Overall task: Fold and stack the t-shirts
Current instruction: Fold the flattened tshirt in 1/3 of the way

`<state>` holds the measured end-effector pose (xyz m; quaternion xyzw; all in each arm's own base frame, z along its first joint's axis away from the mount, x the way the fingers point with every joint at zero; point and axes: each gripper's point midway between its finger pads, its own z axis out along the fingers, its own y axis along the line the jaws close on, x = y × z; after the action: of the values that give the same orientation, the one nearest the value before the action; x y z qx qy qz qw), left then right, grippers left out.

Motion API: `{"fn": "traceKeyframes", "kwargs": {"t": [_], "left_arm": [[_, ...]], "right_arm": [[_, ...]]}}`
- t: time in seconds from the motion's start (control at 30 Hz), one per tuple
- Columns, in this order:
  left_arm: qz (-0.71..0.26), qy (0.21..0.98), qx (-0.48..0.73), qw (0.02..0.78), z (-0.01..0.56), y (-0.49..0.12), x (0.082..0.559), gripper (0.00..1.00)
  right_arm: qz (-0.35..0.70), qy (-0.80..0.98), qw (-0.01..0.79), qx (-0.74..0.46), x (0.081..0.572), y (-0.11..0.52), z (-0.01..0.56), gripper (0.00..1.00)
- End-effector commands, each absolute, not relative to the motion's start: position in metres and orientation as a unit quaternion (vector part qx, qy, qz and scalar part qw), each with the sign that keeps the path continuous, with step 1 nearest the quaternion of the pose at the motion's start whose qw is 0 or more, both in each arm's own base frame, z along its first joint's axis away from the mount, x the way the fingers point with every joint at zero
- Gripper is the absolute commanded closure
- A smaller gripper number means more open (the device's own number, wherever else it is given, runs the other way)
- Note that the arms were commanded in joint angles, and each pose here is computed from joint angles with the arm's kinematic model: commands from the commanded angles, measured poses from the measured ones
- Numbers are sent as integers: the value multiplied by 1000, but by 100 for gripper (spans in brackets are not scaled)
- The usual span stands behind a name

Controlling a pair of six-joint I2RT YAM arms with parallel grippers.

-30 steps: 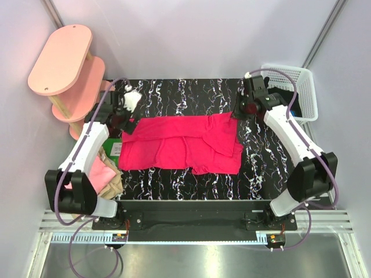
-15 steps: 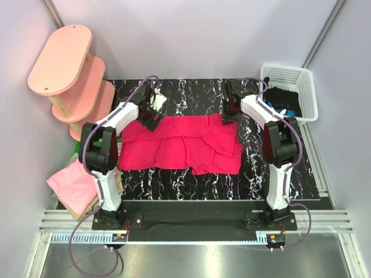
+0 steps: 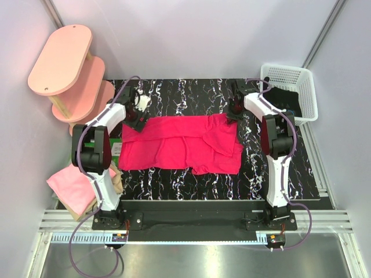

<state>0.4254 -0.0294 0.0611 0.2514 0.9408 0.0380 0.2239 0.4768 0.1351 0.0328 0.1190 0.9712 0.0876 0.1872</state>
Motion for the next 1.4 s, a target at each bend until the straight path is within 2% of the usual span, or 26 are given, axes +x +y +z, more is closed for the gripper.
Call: {"fn": "traceKeyframes", "kwargs": {"t": [0.0,0.07,0.17,0.4,0.57,0.77,0.9,1.0,1.03,1.1,1.13,1.27,1.3,1.33,1.37], "left_arm": [[4,944,231,234,61,-38,441,16],[-1,947,225,231,59,-40,443,17],[0,952,216,218,49,-39,443,18],[18,961,203,188,23,-30,442,20],[8,960,200,193,23,-31,448,20],[13,956,198,215,34,-31,467,21],[18,954,194,230,44,-34,485,21],[11,949,193,247,70,-40,497,21],[6,948,195,250,77,-42,495,21],[-15,943,205,263,100,-52,484,21],[-19,936,208,283,123,-56,479,21],[-50,926,225,300,158,-69,438,20],[-57,929,228,285,149,-69,420,19],[-62,920,238,305,168,-70,407,19],[-63,920,243,302,167,-69,395,19]], "right_arm": [[101,968,191,131,488,134,32,90],[99,969,184,135,487,130,25,90],[94,969,170,150,483,120,15,99],[34,964,172,200,473,72,18,100],[15,958,171,229,467,42,20,100],[41,955,168,240,494,40,19,100],[76,953,189,225,525,52,39,99],[95,951,215,199,536,64,68,92],[95,951,225,189,537,68,77,87],[98,950,250,157,535,83,106,87],[91,946,273,149,534,86,128,83],[62,943,315,92,508,120,172,70],[59,943,321,65,496,143,179,68],[53,937,342,49,482,152,201,61],[46,943,329,28,465,160,190,59]]}}
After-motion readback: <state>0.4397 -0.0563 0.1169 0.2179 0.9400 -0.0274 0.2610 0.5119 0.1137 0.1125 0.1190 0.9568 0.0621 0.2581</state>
